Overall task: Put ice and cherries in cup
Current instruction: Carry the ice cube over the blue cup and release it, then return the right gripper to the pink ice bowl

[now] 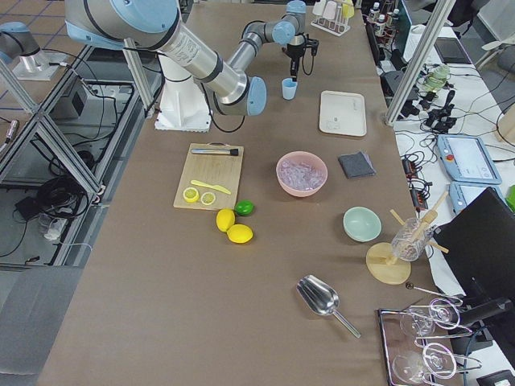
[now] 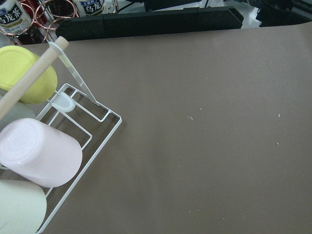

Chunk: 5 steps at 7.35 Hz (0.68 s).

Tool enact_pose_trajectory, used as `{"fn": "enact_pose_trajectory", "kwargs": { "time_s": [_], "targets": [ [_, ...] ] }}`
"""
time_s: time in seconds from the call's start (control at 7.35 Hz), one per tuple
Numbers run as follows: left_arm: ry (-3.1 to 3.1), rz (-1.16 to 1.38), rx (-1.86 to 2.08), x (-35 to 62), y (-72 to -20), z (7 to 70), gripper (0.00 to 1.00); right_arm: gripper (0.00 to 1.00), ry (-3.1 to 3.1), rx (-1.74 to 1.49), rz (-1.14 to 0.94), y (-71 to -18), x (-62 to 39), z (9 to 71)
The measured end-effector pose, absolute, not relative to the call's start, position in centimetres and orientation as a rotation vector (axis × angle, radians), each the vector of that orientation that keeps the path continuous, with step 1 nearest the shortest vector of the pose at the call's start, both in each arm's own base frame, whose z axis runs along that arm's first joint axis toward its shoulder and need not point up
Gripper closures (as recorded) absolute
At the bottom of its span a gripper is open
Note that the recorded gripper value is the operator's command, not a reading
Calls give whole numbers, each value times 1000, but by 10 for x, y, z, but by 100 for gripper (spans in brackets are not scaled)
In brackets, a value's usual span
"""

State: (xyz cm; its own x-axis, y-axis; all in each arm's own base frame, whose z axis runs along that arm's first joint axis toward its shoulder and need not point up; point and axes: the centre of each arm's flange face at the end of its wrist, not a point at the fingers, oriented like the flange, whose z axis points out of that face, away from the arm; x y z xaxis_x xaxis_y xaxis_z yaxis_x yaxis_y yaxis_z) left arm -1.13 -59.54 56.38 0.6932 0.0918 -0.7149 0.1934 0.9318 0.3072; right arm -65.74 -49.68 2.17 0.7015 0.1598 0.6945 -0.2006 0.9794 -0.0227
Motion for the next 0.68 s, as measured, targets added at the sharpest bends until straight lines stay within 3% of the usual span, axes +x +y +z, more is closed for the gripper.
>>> {"fn": "enact_pose_trajectory", "kwargs": {
  "time_s": [0.14,0.27,0.68],
  "targets": [
    [808,-58,377,-11,-596,564,2,51,-783,77,198,-494,-665,21],
    [807,-58,377,-11,-596,565,2,1,-796,97,199,-494,-669,21],
    [808,-58,377,-11,-596,564,2,0,-814,135,173,-496,-661,20]
  ]
}}
